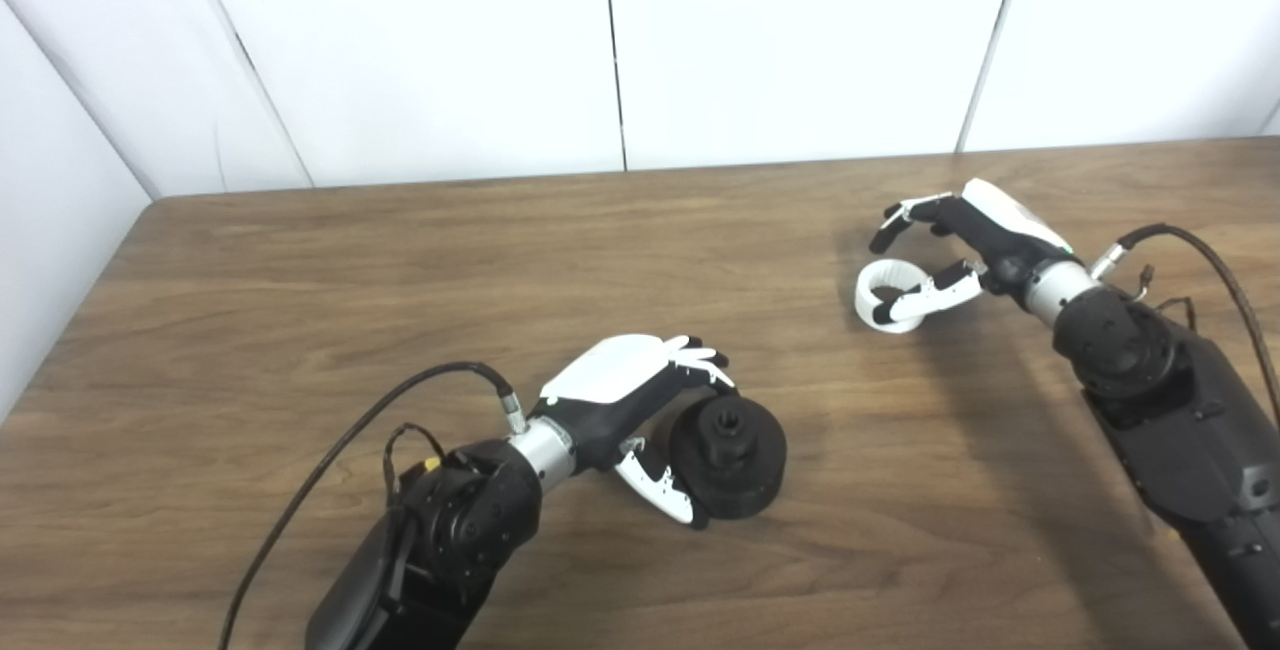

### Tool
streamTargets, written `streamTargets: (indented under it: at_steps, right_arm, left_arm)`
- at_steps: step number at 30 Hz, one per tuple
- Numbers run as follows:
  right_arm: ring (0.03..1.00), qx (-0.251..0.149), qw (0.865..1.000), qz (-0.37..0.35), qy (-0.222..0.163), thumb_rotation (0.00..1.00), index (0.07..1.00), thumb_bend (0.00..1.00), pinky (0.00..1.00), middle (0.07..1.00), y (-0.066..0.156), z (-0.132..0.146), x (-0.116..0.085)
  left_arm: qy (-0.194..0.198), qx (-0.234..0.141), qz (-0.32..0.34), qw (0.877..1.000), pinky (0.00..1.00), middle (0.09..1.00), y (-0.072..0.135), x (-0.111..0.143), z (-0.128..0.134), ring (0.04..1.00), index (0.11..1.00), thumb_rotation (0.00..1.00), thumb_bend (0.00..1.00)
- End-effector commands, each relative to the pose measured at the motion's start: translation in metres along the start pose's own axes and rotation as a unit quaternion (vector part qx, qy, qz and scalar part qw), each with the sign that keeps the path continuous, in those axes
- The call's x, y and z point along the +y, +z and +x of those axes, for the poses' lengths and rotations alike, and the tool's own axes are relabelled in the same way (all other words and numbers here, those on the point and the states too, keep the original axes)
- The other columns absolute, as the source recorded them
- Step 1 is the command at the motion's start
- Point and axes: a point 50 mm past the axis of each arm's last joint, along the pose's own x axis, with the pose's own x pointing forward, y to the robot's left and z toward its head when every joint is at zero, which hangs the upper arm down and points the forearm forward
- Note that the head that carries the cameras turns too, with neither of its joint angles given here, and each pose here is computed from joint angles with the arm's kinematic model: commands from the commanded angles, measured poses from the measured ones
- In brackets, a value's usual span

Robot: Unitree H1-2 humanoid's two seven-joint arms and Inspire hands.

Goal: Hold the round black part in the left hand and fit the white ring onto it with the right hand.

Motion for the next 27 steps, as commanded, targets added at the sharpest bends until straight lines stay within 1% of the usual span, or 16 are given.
streamTargets:
  at_steps: [1,5,7,15,20,27]
  right_arm:
    - [0.908,-0.044,0.998,-0.015,-0.043,0.18,0.614,0.78,0.87,0.848,0.02,0.001,-0.029]
    - [0.911,-0.045,0.998,-0.017,-0.044,0.19,0.62,0.79,0.86,0.851,0.022,0.001,-0.032]
    - [0.91,-0.042,0.998,-0.019,-0.042,0.21,0.633,0.81,0.86,0.855,0.022,0.001,-0.033]
    - [0.905,-0.034,0.999,-0.02,-0.024,0.27,0.679,0.88,0.83,0.858,0.014,0.002,-0.032]
    - [0.908,-0.031,0.999,-0.019,-0.012,0.33,0.724,0.95,0.83,0.856,0.011,0.004,-0.034]
    - [0.932,-0.013,0.999,-0.029,0.005,0.35,0.77,1.0,0.83,0.874,0.006,0.006,-0.035]
  left_arm:
    - [0.011,0.012,0.004,1.0,0.88,0.932,-0.005,0.006,0.002,0.987,0.72,0.15,0.9]
    - [0.011,0.009,0.004,1.0,0.89,0.933,-0.005,0.007,0.003,0.99,0.719,0.15,0.9]
    - [0.014,0.007,0.003,1.0,0.88,0.93,-0.005,0.006,0.003,0.988,0.714,0.15,0.91]
    - [0.015,0.007,0.005,1.0,0.88,0.93,-0.005,0.007,0.003,0.985,0.719,0.14,0.91]
    - [0.016,0.007,0.003,1.0,0.87,0.931,-0.006,0.007,0.003,0.987,0.719,0.14,0.91]
    - [0.017,0.005,0.003,1.0,0.87,0.929,-0.006,0.008,0.003,0.983,0.717,0.14,0.92]
